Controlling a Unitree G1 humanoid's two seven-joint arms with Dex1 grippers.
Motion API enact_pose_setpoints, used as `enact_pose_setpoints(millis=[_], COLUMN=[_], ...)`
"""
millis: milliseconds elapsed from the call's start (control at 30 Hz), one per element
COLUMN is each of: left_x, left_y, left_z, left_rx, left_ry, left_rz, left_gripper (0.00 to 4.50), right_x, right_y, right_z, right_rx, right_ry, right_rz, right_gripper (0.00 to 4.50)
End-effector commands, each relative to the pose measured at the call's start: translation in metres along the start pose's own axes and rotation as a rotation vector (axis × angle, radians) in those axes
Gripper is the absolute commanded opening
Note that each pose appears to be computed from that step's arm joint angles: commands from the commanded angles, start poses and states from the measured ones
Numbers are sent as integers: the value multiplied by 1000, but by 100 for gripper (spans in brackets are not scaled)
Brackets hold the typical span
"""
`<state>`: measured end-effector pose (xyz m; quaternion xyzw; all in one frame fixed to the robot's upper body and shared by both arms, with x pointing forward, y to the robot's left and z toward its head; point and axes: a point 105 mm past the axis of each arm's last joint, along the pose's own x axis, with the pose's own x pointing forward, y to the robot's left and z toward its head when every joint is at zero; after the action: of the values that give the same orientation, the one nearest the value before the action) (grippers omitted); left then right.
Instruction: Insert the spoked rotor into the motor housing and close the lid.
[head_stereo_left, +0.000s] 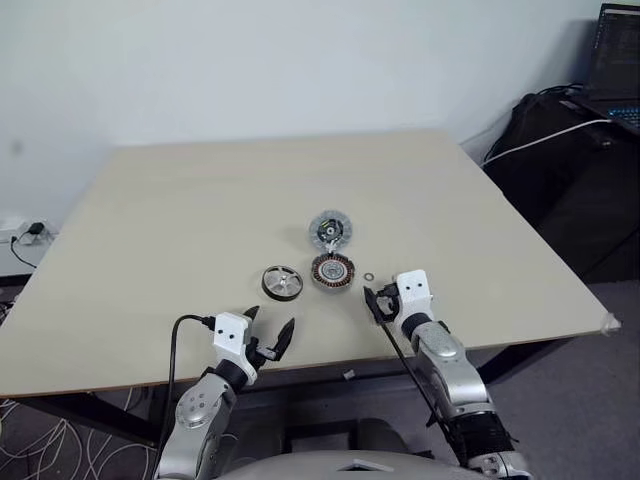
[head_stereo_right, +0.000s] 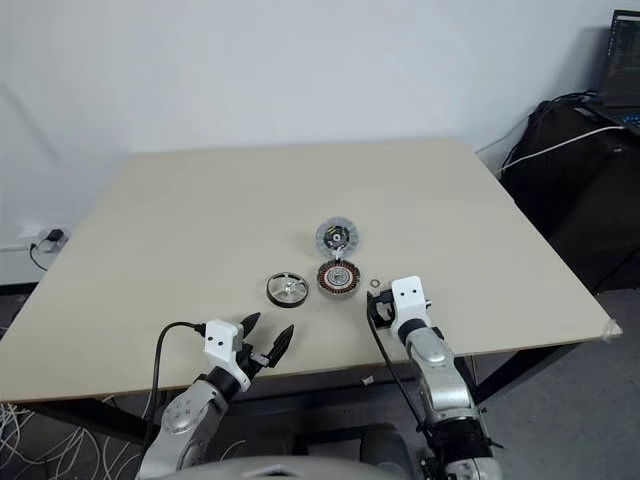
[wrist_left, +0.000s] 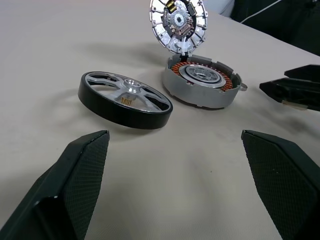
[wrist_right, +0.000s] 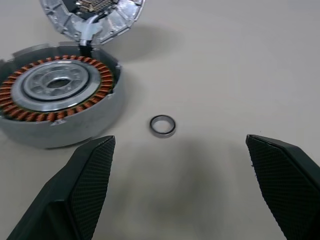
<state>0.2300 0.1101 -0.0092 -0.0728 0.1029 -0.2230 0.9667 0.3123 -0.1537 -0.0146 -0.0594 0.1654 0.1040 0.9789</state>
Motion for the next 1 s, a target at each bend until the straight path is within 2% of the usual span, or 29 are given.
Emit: enact_pose_setpoints(millis=[33,400,1000], left_x=[3,2,3], left_y=[-1,2,-1], left_z=[9,4,8], left_rx=[19,18,11], left_ry=[-39,-39,-57], left_rz=[-10,0,4], left_gripper=[447,447,447], right_x=[9,32,48], right_y=[-5,-2,1], right_z=[19,22,18], right_rx=[-18,-50,-80], right_ry=[-54,-33,7], right_rz=[-8,13,38], right_gripper=[450,450,450])
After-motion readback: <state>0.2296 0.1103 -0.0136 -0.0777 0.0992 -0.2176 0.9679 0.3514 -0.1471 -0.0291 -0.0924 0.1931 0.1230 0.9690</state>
